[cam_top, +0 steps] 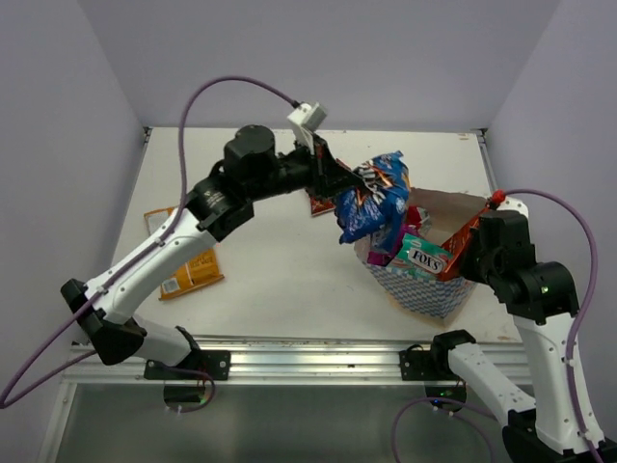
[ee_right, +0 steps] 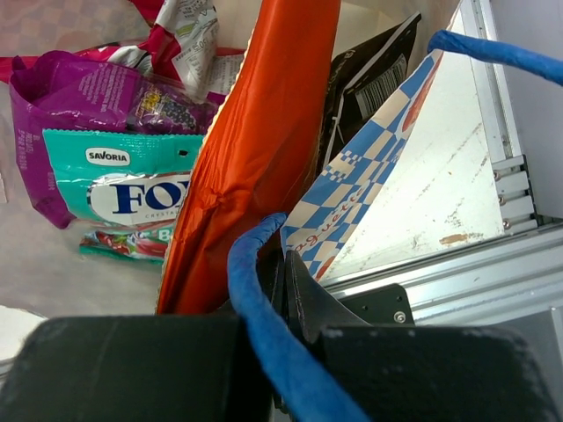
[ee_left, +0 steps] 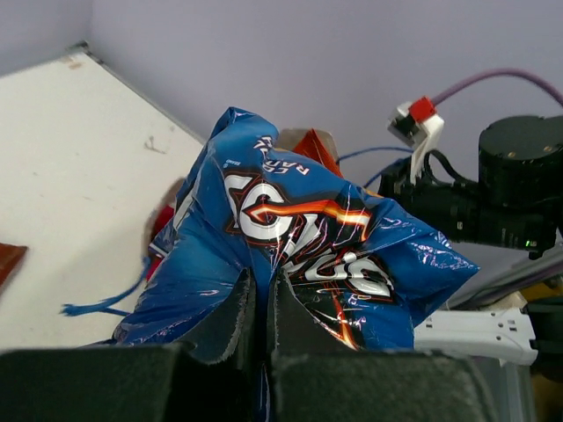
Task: Place the snacks into the paper bag
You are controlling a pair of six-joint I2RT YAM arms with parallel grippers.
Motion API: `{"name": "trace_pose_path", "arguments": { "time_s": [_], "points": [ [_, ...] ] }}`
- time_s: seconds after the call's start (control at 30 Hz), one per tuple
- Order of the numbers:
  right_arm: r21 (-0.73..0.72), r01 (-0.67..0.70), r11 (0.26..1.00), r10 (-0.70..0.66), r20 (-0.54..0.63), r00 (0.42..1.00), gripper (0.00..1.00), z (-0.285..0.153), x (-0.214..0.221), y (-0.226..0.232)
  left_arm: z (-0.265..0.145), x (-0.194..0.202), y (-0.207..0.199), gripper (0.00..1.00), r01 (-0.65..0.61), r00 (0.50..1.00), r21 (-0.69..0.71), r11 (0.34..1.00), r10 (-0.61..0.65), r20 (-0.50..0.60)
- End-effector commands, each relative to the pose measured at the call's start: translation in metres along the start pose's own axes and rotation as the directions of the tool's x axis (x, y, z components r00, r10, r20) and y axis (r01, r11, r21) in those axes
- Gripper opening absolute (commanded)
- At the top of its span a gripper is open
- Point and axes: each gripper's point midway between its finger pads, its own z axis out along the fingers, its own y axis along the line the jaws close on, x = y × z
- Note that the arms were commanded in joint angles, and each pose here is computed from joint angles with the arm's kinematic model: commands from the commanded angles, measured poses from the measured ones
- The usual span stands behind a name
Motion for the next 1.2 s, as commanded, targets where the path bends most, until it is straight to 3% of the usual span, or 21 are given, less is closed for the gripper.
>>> {"name": "trace_pose_path", "arguments": {
  "time_s": [0.0,0.13,0.27,0.47,0.5,0.57,0.6,0.77,0.97,1.17],
  "points": [
    [-0.022,-0.002,1.0,0.002,-0.001,1.0,0.0,-0.011,0.002,-0.001,0.034,0.02,-0.049,0.0,0.001,1.0,0.147,0.989,0.003,-0.025],
    [-0.016,-0.006,1.0,0.006,0.009,1.0,0.0,-0.015,0.001,-0.004,0.063,0.052,-0.066,0.0,0.005,0.996,0.193,0.981,0.012,-0.085],
    [-0.004,-0.011,1.0,0.011,0.012,1.0,0.0,-0.019,0.003,-0.008,0.1,0.084,-0.05,0.0,0.01,0.988,0.163,0.987,0.016,-0.154],
    [0.004,-0.026,1.0,0.026,0.017,1.0,0.0,-0.023,0.005,-0.012,0.149,0.101,-0.018,0.0,-0.02,0.985,0.077,0.997,0.033,-0.172],
    [0.004,-0.028,1.0,0.028,0.016,0.999,0.0,-0.024,0.005,-0.012,0.154,0.086,-0.022,0.0,-0.032,0.989,0.084,0.996,0.043,-0.14],
    [0.006,-0.031,1.0,0.031,0.014,0.999,0.0,-0.025,0.008,-0.014,0.172,0.095,-0.012,0.0,-0.033,0.986,0.059,0.998,0.042,-0.164],
    [0.007,-0.036,0.999,0.036,0.017,0.999,0.0,-0.027,0.008,-0.015,0.177,0.076,-0.019,0.0,-0.048,0.991,0.07,0.996,0.056,-0.122],
    [0.04,-0.041,0.998,0.04,0.019,0.999,0.0,-0.033,0.013,-0.025,0.209,0.089,0.009,0.0,-0.022,0.987,0.039,0.999,0.028,-0.158],
    [0.062,-0.044,0.997,0.042,0.031,0.999,0.0,-0.038,0.013,-0.032,0.201,0.154,0.034,0.0,-0.053,0.949,-0.001,0.999,0.05,-0.311],
    [0.055,-0.049,0.997,0.047,0.026,0.999,0.0,-0.032,0.011,-0.027,0.181,0.202,0.024,0.0,-0.12,0.905,0.042,0.992,0.126,-0.406]
  ]
}}
